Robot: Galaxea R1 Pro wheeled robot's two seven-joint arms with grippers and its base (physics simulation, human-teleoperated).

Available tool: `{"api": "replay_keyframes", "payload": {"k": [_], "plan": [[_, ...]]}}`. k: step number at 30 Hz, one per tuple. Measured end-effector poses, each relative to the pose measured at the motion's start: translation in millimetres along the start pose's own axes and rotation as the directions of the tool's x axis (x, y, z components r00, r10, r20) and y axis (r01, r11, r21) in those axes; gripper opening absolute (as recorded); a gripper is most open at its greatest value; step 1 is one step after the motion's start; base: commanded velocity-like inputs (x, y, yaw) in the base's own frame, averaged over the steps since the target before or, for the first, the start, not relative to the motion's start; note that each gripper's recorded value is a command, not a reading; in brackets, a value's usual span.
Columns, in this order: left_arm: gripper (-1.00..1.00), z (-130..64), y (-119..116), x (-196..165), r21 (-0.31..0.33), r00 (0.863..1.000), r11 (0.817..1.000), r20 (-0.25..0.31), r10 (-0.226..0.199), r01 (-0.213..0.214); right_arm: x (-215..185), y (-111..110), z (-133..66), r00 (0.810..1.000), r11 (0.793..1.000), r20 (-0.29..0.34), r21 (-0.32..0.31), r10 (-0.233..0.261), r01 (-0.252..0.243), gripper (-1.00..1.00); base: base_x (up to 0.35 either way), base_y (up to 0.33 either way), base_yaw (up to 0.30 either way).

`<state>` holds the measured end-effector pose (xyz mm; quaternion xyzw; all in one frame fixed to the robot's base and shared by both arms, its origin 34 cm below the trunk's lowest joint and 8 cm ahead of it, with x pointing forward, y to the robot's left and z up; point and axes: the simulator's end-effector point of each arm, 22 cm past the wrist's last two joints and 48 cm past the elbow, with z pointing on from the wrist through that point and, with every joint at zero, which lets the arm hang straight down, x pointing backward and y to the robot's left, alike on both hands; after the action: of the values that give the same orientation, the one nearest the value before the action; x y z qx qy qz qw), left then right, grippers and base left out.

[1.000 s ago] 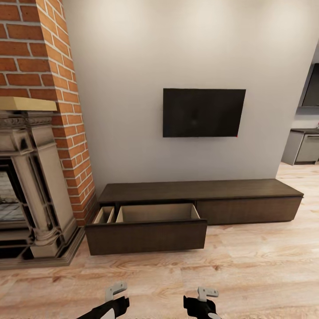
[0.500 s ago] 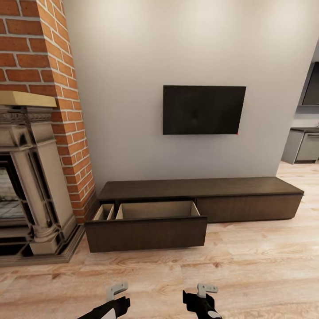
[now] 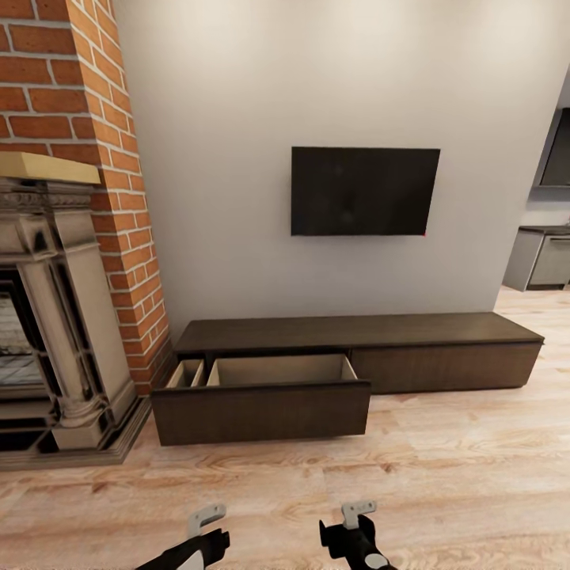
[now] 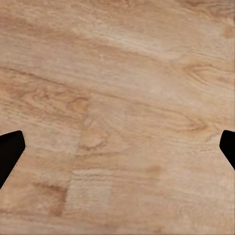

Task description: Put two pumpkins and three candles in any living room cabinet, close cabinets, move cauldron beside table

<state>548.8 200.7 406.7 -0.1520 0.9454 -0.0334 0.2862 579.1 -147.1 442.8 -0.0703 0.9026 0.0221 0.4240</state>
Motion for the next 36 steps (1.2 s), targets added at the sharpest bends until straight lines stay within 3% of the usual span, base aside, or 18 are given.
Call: {"api": "replay_keyframes", "payload": {"k": [19,26,36], "plan": [[1.0,31.8,13.9,30.4,-0.008,1.0,1.0,-0.006,0.001,-0.001,44.1,1.2,20.5,1.0,1.0,-0.015,-0.002,-0.014,0.014,1.0,0.0,0.0,0.199],[1.0,42.7,17.0,41.6,-0.008,1.0,1.0,-0.006,0.001,-0.001,59.0,0.2,27.6,1.0,1.0,-0.017,0.001,-0.014,0.014,1.0,0.0,0.0,-0.004],[1.0,58.7,21.0,58.6,-0.008,1.0,1.0,-0.009,0.001,-0.001,81.0,1.6,37.9,1.0,1.0,-0.021,0.001,-0.012,0.012,1.0,0.0,0.0,-0.221]]}}
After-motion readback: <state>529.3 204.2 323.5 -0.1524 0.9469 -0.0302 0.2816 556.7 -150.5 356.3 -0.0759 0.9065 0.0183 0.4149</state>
